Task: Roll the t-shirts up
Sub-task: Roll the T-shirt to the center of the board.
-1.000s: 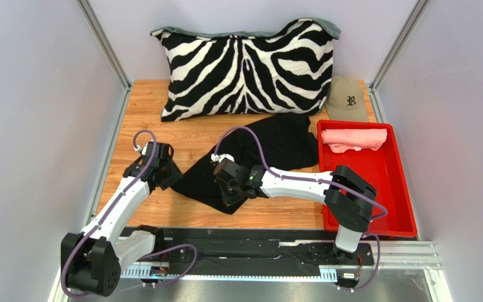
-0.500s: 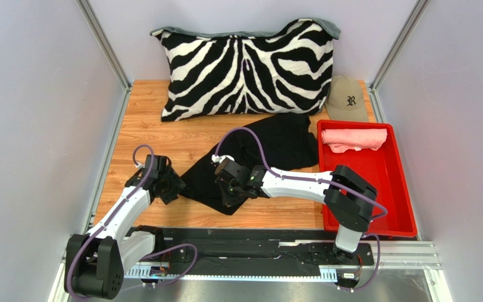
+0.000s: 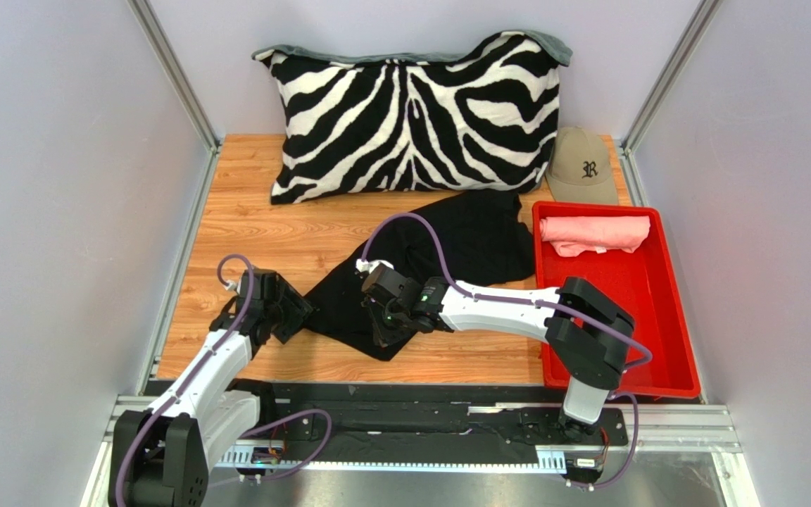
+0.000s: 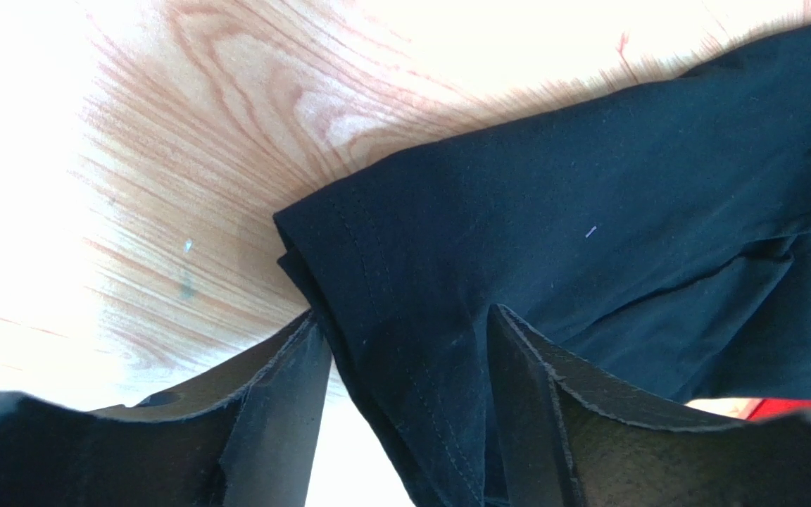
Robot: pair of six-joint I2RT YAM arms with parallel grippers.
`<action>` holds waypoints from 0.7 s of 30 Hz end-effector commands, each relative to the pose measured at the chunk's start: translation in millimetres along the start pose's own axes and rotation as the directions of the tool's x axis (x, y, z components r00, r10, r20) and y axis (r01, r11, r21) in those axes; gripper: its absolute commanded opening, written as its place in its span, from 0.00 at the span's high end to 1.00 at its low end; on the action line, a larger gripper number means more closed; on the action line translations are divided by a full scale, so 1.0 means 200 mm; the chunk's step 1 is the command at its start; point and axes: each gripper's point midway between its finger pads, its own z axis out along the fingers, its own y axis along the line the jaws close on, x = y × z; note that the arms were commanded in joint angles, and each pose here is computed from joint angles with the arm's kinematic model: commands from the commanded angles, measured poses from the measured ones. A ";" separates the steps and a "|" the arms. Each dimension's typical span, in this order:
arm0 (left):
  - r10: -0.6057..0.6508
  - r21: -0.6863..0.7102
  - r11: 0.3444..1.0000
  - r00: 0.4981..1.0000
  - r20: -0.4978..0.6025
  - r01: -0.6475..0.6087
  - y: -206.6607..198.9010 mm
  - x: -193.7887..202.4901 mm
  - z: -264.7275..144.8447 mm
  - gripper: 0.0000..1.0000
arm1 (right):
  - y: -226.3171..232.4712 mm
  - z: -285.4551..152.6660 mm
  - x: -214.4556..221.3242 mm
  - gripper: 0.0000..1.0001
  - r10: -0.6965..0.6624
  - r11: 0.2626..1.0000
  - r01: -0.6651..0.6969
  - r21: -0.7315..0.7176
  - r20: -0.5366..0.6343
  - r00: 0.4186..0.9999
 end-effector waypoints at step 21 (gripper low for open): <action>0.303 -0.118 0.947 0.953 0.016 -0.299 -0.10 -0.20 -0.09 1.00 | 0.23 -0.11 -0.11 1.00 0.087 0.975 -0.072 -0.209 0.059 0.994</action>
